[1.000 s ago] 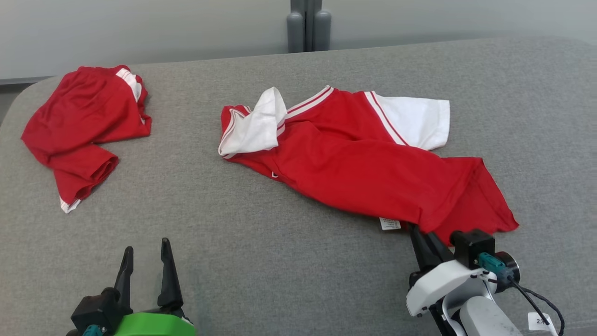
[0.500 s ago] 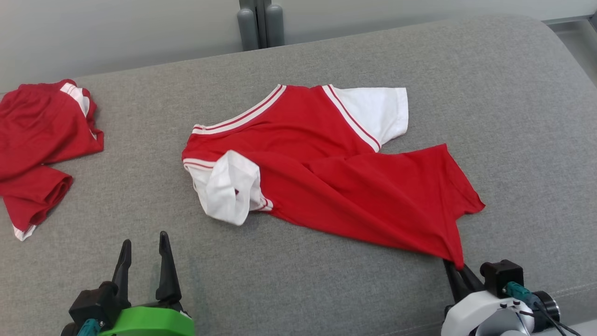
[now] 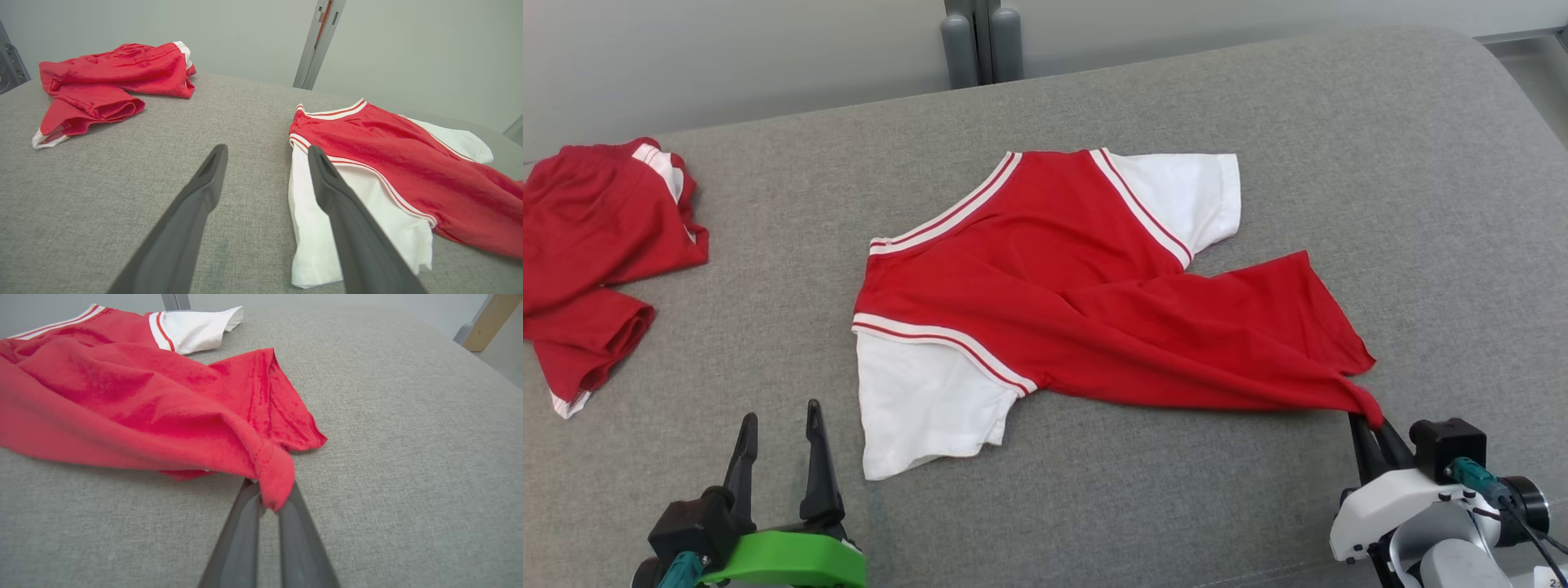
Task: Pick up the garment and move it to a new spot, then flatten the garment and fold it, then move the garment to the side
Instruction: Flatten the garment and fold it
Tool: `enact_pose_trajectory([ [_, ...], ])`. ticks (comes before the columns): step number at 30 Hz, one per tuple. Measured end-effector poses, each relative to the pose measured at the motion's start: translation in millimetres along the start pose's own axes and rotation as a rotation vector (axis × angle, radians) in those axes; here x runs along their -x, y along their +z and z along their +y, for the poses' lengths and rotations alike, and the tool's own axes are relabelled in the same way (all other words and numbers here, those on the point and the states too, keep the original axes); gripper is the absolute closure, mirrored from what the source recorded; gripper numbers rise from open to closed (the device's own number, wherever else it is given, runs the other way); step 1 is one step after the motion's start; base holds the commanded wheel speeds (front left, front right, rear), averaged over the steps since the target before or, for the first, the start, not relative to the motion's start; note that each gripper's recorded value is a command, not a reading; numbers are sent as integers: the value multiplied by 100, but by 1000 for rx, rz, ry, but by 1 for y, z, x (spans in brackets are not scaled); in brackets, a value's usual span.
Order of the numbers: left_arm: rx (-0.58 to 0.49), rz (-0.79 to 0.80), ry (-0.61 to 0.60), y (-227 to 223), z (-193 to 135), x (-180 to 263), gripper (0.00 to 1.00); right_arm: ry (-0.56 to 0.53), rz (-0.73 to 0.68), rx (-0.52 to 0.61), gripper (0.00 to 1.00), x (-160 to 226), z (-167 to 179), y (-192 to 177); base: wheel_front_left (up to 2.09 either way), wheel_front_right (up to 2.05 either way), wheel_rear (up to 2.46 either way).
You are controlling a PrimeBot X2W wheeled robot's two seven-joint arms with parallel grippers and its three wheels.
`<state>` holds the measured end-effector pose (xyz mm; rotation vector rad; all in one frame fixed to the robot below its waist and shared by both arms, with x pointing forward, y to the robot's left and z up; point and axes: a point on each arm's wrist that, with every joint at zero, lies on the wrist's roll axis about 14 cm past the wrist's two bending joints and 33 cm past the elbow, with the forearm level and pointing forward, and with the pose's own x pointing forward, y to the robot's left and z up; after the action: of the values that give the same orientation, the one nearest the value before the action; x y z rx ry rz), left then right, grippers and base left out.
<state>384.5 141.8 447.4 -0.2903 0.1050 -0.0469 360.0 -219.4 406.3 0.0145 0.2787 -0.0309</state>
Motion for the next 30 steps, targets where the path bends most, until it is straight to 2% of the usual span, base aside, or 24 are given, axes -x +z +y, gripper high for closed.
enact_pose_trajectory([
  [1, 0, -1, 1, 1, 0, 0, 0, -8, -1, 4, 0, 0, -3, 0, 0, 0, 0],
  [10, 0, -5, 2, 1, 0, -1, 0, -99, -24, 12, 0, 5, -34, 6, 0, 0, 0],
  [17, -3, -5, -6, 2, -2, 0, 0, -142, -192, 63, 0, 1, -55, 63, 0, 0, 0],
  [20, -3, -10, 1, 3, 0, 2, 0, -132, -214, 95, 0, -6, -56, 84, 0, 0, 0],
  [24, -2, -12, 7, 4, 2, 5, 0, -70, -144, 132, 0, -24, -42, 84, 0, 0, 0],
  [30, -3, -26, 26, 9, 8, 7, 0, 26, 73, 155, 0, -60, -21, 56, 0, 0, 0],
])
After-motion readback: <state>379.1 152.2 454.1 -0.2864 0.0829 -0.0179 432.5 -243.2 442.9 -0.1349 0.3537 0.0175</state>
